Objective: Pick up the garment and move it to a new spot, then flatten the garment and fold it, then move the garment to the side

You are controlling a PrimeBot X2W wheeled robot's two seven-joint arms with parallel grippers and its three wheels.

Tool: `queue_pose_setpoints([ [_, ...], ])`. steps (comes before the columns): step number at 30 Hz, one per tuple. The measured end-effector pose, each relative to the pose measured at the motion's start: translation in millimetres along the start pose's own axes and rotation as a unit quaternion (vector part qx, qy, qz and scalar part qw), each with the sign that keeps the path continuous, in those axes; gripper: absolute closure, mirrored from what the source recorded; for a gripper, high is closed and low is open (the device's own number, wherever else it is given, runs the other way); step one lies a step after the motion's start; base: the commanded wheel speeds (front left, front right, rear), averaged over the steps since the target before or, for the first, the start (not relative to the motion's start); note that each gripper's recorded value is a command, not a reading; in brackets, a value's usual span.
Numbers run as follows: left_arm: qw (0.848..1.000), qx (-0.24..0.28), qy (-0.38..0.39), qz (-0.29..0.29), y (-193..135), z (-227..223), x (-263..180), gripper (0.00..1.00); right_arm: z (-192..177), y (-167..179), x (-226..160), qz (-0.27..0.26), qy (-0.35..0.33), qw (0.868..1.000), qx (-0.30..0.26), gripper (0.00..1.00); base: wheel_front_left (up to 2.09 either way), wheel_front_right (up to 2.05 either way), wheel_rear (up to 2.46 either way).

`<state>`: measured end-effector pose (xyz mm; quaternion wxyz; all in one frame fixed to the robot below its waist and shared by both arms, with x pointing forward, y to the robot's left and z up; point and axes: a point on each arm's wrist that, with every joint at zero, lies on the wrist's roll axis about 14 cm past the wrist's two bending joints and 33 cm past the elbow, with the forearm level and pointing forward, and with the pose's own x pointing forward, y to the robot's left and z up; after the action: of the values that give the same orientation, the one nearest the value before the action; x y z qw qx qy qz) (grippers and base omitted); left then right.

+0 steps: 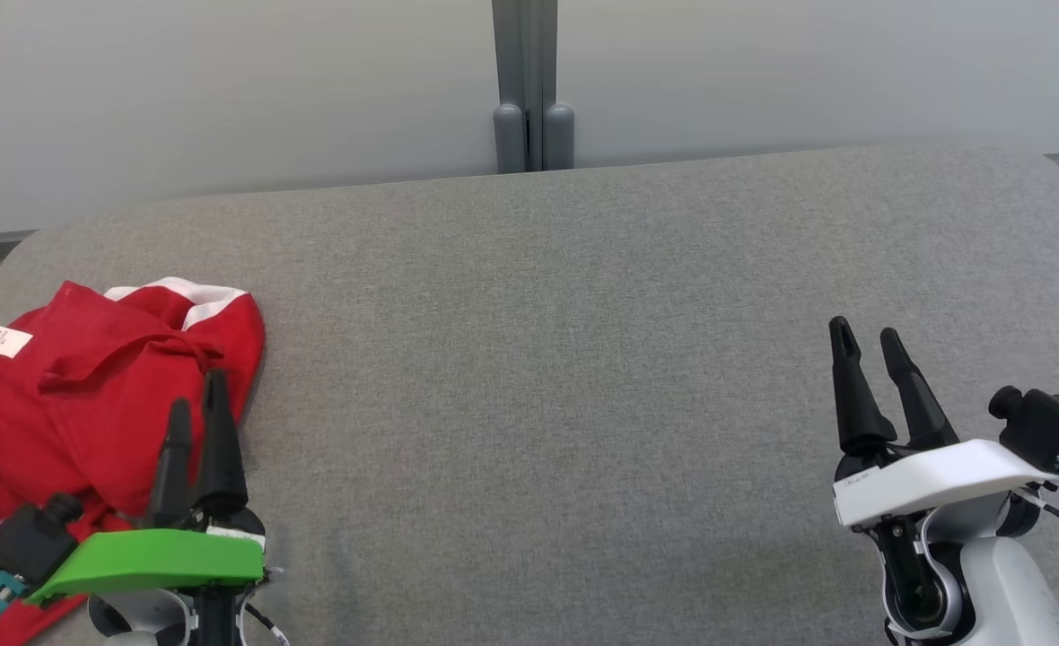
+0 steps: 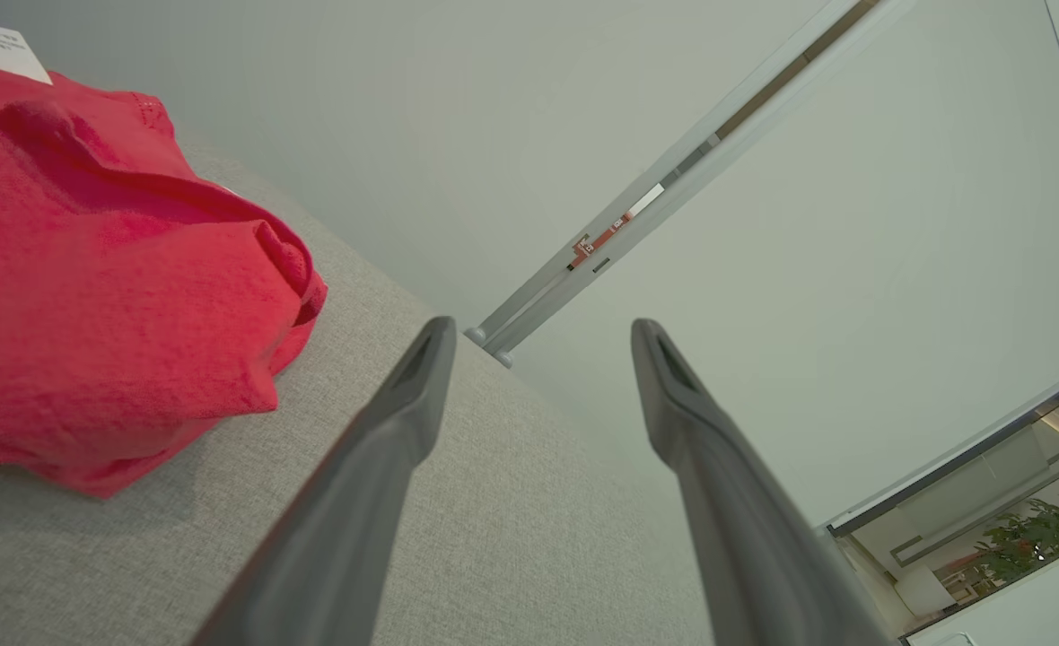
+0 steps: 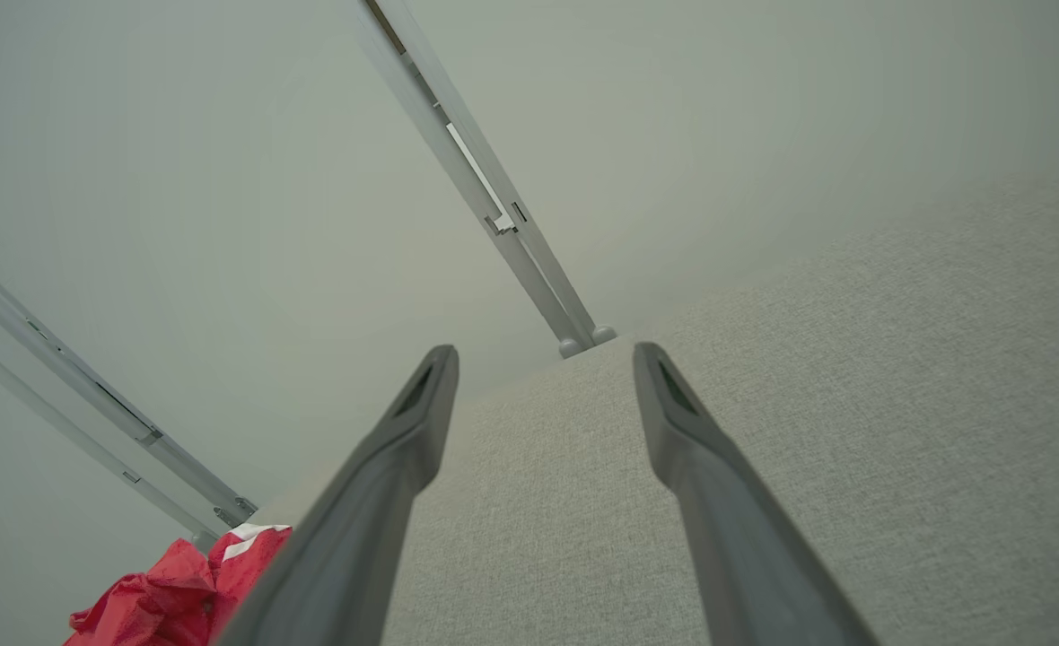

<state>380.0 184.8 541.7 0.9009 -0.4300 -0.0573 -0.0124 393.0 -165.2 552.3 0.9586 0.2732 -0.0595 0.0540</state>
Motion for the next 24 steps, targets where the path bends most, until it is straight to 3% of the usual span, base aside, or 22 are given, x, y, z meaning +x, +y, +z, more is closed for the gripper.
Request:
queue_pose_setpoints([
  [9,0.994,0.106,0.031,-0.017,-13,-24,-2,0.00,-2,7,0,0.016,0.001,0.996,-0.089,0.00,0.00,0.00,0.00],
  [24,0.966,0.251,0.063,-0.031,-17,-53,-9,0.00,-7,15,-2,0.038,0.002,0.978,-0.206,0.00,0.00,0.00,0.00],
])
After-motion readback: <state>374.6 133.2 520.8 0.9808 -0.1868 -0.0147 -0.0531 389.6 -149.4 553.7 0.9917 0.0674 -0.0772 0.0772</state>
